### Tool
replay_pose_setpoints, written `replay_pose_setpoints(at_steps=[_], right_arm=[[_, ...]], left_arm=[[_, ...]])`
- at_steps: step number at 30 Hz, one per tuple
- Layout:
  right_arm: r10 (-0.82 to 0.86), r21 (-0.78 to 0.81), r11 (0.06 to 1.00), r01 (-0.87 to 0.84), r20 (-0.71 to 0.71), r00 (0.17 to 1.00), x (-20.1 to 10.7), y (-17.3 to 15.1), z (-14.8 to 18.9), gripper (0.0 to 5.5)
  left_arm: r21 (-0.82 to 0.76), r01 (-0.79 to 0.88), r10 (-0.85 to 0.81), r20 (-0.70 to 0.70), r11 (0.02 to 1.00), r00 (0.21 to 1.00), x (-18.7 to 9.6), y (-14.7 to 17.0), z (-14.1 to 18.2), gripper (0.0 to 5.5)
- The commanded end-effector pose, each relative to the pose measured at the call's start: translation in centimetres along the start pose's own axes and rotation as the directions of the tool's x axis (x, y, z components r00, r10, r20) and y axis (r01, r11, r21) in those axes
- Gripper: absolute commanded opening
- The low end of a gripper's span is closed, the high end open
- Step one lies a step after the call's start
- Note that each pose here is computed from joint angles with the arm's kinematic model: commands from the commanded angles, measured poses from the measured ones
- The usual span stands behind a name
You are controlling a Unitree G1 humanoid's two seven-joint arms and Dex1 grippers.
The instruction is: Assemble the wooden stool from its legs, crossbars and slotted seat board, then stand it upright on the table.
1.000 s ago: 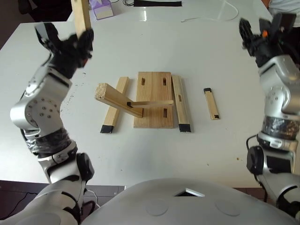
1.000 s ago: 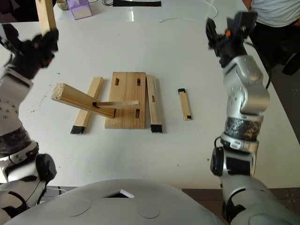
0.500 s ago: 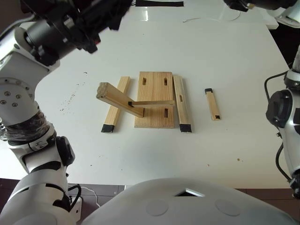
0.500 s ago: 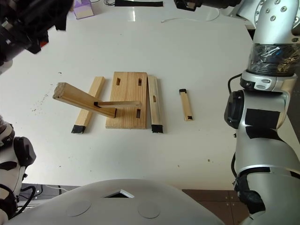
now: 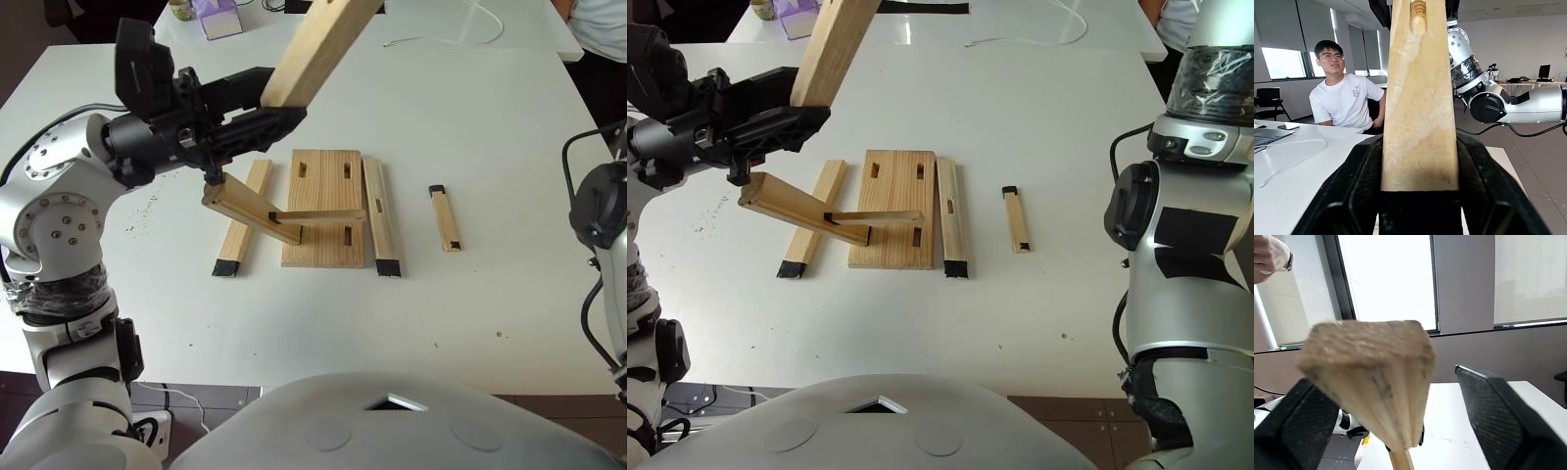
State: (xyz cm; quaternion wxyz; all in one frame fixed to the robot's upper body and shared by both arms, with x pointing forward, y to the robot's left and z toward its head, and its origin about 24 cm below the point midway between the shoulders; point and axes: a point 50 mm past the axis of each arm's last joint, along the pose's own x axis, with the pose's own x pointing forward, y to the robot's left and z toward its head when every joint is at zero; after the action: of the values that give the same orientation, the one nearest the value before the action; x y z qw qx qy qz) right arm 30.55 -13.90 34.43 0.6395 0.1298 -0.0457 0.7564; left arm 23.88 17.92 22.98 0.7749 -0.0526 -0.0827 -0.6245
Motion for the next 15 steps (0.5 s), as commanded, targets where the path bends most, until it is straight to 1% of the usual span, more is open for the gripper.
replay_pose_setpoints(at_steps=[1,8,9,10,13,15], right_arm=[[0.024,-0.032,0.999,-0.024,-0.003,1.000,0.7,0.6,0.3,3.51],[0.018,-0.018,1.000,-0.018,-0.021,1.000,0.5,0.7,-0.8,2.34],[0.014,-0.011,1.000,-0.015,-0.024,1.000,0.4,0.7,-1.0,2.11],[0.009,-0.006,1.000,-0.009,-0.025,1.000,0.3,0.7,-1.2,2.03],[-0.011,-0.004,1.000,0.011,-0.039,0.999,0.2,0.6,-1.6,2.01],[-0.025,-0.004,1.000,0.025,-0.050,0.998,0.1,0.5,-1.8,2.01]], left_arm=[[-0.015,0.016,-0.016,-0.015,1.000,1.000,0.2,0.1,-0.2,2.02],[-0.023,0.019,-0.019,-0.017,1.000,1.000,0.0,0.5,0.2,2.02],[-0.023,0.021,-0.021,-0.013,1.000,1.000,0.0,0.5,0.4,2.02],[-0.023,0.023,-0.023,-0.008,0.999,1.000,0.0,0.5,0.5,2.02],[-0.025,0.013,-0.012,0.027,1.000,1.000,-0.3,0.6,1.0,2.02],[-0.010,-0.027,0.027,0.024,1.000,0.999,-0.4,0.9,0.9,2.02]])
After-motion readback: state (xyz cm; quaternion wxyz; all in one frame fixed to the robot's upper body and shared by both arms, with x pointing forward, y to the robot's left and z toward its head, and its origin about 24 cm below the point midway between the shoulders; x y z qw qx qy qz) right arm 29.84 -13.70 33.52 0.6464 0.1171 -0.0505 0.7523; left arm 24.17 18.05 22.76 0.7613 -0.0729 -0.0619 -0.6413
